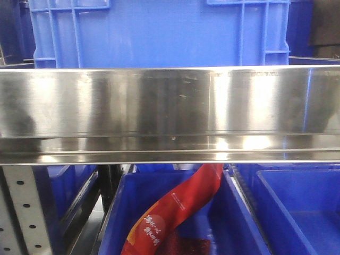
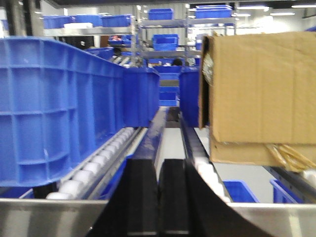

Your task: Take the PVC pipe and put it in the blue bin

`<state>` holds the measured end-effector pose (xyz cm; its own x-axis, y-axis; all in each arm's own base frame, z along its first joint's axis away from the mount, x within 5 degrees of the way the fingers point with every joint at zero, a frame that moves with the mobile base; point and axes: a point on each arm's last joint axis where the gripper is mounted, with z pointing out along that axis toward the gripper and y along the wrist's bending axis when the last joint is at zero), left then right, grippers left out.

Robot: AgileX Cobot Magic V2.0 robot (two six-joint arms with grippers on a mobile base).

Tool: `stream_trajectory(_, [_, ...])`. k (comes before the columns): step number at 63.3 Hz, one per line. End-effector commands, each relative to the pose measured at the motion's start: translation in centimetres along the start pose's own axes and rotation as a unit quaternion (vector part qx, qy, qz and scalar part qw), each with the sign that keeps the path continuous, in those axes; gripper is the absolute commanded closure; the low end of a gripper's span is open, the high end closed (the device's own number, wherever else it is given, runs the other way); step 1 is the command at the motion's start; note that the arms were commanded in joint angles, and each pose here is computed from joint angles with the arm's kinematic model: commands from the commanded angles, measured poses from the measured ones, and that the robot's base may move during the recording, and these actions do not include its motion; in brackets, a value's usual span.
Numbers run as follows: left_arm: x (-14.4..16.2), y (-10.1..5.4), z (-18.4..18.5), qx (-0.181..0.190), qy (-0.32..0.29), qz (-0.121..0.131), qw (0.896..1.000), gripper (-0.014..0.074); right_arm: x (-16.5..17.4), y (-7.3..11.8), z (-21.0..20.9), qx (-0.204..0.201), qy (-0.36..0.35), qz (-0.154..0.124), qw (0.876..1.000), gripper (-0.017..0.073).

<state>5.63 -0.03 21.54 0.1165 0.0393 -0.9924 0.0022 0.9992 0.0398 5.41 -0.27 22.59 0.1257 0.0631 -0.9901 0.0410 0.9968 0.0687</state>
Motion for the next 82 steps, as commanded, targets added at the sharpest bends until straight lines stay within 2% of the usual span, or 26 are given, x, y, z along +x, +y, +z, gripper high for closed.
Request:
stream_trajectory(1, [-0.22, 0.03, -0.04, -0.002, -0.009, 0.000, 1.000, 0.0704, 0.33, -0.16, 0.02, 0.009, -0.010, -0.001, 1.000, 0.0721])
stream_trajectory(14, [-0.22, 0.03, -0.04, -0.002, -0.009, 0.000, 1.000, 0.0704, 0.74, -0.27, 0.04, 0.015, -0.012, -0.001, 1.000, 0.0721])
stream_trajectory(29, [-0.22, 0.03, -0.04, -0.002, -0.009, 0.000, 1.000, 0.0704, 0.54, -0.78, -0.01, 0.060, -0.024, -0.008, 0.998, 0.0721])
stream_trajectory(82, [-0.22, 0.03, -0.04, -0.002, -0.009, 0.000, 1.000, 0.0704, 0.57, -0.78, -0.01, 0.060, -0.023, -0.008, 0.998, 0.0721])
